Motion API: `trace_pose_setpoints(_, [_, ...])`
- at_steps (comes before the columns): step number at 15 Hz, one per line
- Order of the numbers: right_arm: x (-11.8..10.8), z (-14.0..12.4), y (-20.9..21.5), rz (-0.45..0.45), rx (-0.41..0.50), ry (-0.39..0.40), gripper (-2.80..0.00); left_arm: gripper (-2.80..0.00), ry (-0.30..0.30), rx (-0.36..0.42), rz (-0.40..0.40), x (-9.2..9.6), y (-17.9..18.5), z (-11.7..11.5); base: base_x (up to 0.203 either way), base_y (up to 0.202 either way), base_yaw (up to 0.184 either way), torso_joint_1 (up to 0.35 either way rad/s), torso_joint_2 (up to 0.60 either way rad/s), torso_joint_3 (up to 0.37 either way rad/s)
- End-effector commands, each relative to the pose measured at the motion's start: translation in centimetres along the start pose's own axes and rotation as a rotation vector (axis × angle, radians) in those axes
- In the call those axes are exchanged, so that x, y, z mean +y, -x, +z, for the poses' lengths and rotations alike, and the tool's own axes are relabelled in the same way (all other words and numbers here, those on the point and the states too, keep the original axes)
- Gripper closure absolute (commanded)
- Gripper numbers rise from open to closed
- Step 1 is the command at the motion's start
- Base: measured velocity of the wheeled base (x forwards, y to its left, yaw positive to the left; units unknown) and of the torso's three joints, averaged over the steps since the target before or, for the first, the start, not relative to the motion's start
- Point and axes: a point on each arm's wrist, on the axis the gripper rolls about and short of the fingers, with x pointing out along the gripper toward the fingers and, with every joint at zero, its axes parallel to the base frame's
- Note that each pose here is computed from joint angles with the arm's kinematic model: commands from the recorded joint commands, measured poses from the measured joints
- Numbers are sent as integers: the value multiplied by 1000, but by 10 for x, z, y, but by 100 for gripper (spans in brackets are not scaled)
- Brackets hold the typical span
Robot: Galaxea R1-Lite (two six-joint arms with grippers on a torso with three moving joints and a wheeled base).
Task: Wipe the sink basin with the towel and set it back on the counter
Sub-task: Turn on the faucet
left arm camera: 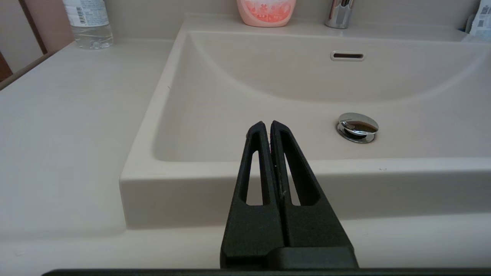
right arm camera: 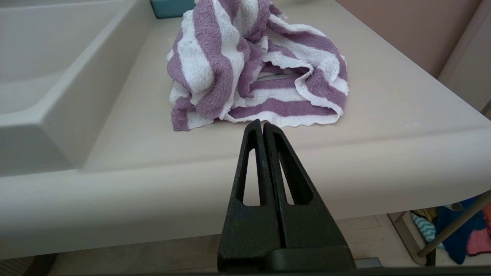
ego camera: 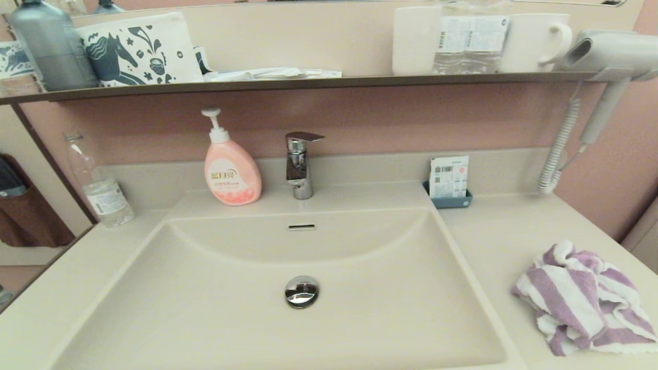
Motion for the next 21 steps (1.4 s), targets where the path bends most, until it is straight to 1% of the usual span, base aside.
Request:
trace_pose_setpoints(1, [0,0,0,0,-1,0,0,0,1,0,0,0,0,0,0,0,0,0,0,0])
trace_pose_setpoints(21, [0,0,0,0,-1,0,0,0,-2,0,2,0,0,0,0,0,0,0,0,0])
